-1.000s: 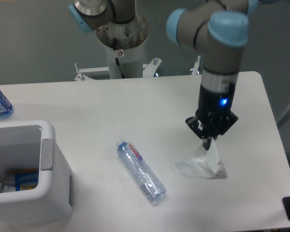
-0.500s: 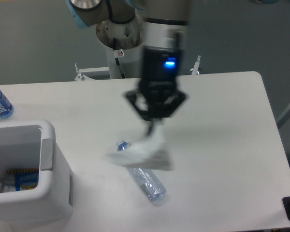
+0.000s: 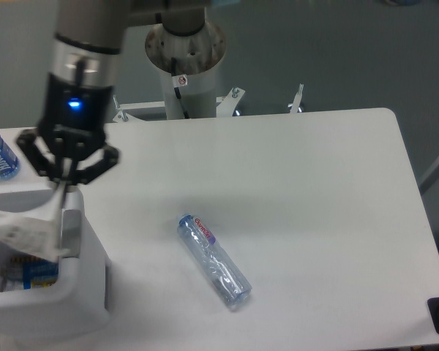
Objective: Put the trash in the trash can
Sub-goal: 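Carry the tissue over the white bin and release it inside, then move the empty gripper back over the clear water bottle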
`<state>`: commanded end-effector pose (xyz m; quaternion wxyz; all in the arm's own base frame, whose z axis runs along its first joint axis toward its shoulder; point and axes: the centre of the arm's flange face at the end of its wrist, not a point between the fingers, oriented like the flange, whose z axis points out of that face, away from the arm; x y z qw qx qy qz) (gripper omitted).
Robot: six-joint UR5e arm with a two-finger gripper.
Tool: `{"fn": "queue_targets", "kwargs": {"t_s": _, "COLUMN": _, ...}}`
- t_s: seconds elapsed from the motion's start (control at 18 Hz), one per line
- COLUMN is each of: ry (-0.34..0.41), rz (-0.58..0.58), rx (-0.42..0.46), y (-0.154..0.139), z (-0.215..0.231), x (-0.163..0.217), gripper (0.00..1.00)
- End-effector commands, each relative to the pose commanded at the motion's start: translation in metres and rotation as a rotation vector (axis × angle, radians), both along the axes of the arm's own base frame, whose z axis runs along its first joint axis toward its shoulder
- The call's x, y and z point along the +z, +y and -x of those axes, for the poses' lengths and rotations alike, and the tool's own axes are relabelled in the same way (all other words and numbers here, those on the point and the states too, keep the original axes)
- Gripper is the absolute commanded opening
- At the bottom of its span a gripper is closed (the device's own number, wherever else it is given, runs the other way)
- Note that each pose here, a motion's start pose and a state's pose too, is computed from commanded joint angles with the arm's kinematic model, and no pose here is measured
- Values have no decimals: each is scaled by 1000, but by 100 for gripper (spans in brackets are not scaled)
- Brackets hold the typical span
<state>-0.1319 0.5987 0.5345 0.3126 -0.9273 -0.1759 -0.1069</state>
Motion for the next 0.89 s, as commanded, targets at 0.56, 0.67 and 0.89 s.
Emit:
{"fn": "queue_targets", "kwargs": {"t_s": 0.56, "ry": 47, "rz": -73, "rx": 4, "y": -13, "z": -4, "x": 47, "gripper": 100}}
{"fn": "queue_targets", "kwargs": {"t_s": 0.67, "ry": 56, "rz": -83, "rx": 37, "y": -16, "z": 10, "x": 55, "gripper": 100}}
{"fn": "queue_targets", "kwargs": {"t_s": 0.89, "ry": 96, "rz": 20, "rx": 309, "y": -54, "z": 118, "x": 28, "gripper": 100}}
